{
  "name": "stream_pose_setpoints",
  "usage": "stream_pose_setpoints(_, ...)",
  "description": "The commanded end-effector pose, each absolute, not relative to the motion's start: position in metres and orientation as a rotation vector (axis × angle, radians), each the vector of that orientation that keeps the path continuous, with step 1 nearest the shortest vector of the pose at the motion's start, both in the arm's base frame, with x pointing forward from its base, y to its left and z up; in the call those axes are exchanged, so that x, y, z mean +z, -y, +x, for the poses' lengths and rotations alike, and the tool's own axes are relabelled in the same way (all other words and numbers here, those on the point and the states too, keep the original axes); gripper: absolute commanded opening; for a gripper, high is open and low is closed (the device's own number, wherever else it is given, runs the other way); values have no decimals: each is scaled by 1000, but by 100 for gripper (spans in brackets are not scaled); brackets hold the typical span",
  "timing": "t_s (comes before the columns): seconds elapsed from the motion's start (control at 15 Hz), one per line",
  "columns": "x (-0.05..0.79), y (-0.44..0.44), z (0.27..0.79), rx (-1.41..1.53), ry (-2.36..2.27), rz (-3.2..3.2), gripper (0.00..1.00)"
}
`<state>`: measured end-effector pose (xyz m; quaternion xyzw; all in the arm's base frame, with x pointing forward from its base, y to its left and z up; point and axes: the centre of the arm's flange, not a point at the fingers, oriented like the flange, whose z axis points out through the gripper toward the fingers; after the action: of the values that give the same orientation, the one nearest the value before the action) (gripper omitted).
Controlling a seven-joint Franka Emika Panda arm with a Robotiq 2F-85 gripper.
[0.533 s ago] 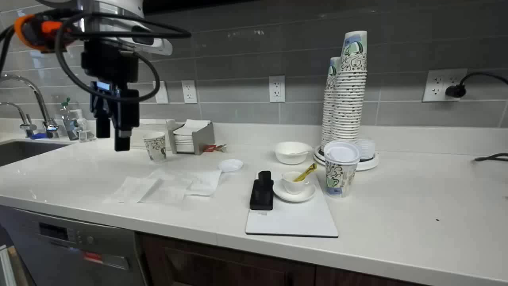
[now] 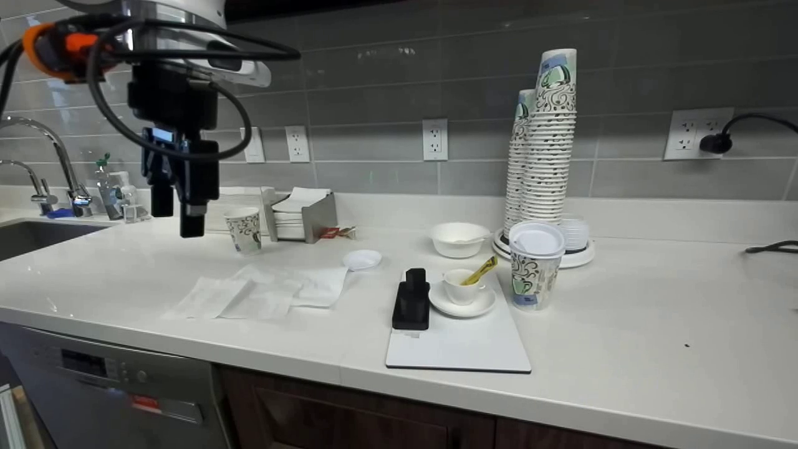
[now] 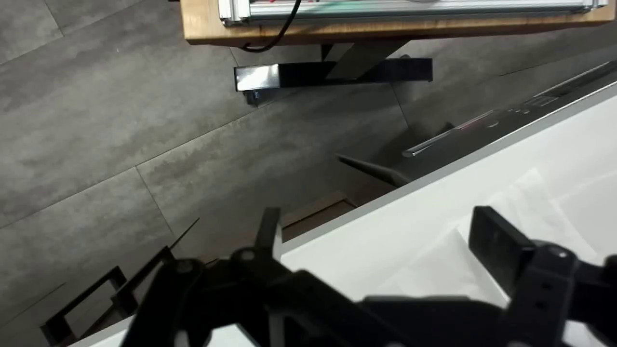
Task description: Put the plate with the mug on it onto the paper towel
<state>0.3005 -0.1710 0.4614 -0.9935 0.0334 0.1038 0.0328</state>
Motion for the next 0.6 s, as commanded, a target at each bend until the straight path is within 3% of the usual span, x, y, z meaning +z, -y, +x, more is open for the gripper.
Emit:
stream_pose_setpoints(0.0, 461, 171, 301, 320, -103, -3058, 100)
stream_pose_setpoints(0.13, 469, 174, 306, 317, -52, -3008, 100)
stream_pose_setpoints(0.53, 515, 235, 367, -47, -102, -2790, 100)
